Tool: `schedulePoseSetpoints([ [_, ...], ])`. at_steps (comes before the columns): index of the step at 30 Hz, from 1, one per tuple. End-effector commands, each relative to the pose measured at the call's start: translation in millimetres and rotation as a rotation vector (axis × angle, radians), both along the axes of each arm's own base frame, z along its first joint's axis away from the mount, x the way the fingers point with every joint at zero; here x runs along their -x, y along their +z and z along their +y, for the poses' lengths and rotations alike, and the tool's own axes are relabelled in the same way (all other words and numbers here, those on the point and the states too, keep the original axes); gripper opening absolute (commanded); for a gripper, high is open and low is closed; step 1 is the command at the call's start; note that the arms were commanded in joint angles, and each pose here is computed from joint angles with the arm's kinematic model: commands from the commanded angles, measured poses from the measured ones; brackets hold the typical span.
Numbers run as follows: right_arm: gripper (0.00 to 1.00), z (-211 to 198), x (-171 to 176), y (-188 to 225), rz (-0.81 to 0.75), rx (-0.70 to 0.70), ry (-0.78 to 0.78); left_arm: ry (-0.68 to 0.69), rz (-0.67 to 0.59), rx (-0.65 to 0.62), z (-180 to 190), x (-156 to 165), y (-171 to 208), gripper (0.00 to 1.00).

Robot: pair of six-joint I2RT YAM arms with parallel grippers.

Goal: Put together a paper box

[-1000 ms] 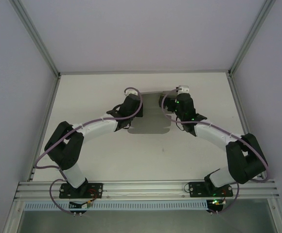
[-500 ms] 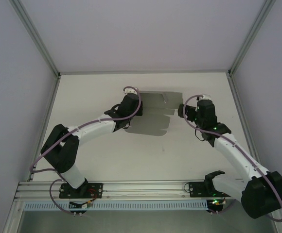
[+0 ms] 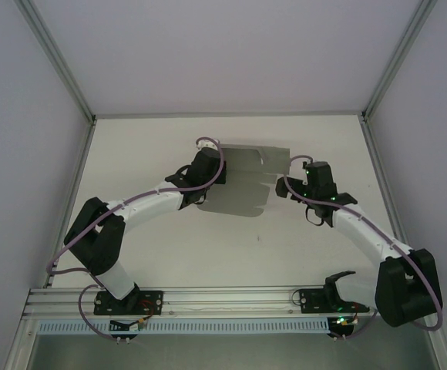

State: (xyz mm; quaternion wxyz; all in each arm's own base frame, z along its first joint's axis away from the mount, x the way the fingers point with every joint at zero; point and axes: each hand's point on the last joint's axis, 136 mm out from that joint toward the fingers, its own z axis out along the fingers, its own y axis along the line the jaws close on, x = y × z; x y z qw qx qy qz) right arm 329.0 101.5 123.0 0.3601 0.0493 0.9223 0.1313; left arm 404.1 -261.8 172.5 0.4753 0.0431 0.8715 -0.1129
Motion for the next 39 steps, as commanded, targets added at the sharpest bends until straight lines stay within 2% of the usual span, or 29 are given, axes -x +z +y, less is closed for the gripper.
schedulePoseSetpoints([
  [1,1.0,12,-15,20,-0.056,-0.053,0.03,-0.016,-0.045,0.032,-1,-2,23,0.0],
  [6,1.0,26,-20,29,-0.085,-0.105,0.086,-0.036,-0.034,0.025,-5,-2,18,0.0],
  [16,1.0,41,-28,41,-0.115,-0.118,0.176,-0.088,-0.027,0.047,-15,1,17,0.0],
  [20,1.0,59,-32,45,-0.138,-0.185,0.232,-0.089,-0.024,0.086,-19,1,19,0.0],
  [23,1.0,76,-35,41,-0.143,-0.185,0.265,-0.082,-0.015,0.114,-23,-1,20,0.0],
  [30,1.0,82,-54,28,-0.175,-0.119,0.155,-0.09,-0.016,0.163,-30,-2,24,0.0],
  [34,1.0,74,-64,24,-0.225,0.008,0.0,-0.08,-0.014,0.175,-30,-3,24,0.0],
  [39,1.0,73,-66,23,-0.273,0.129,-0.095,-0.058,-0.015,0.174,-27,-4,24,0.0],
])
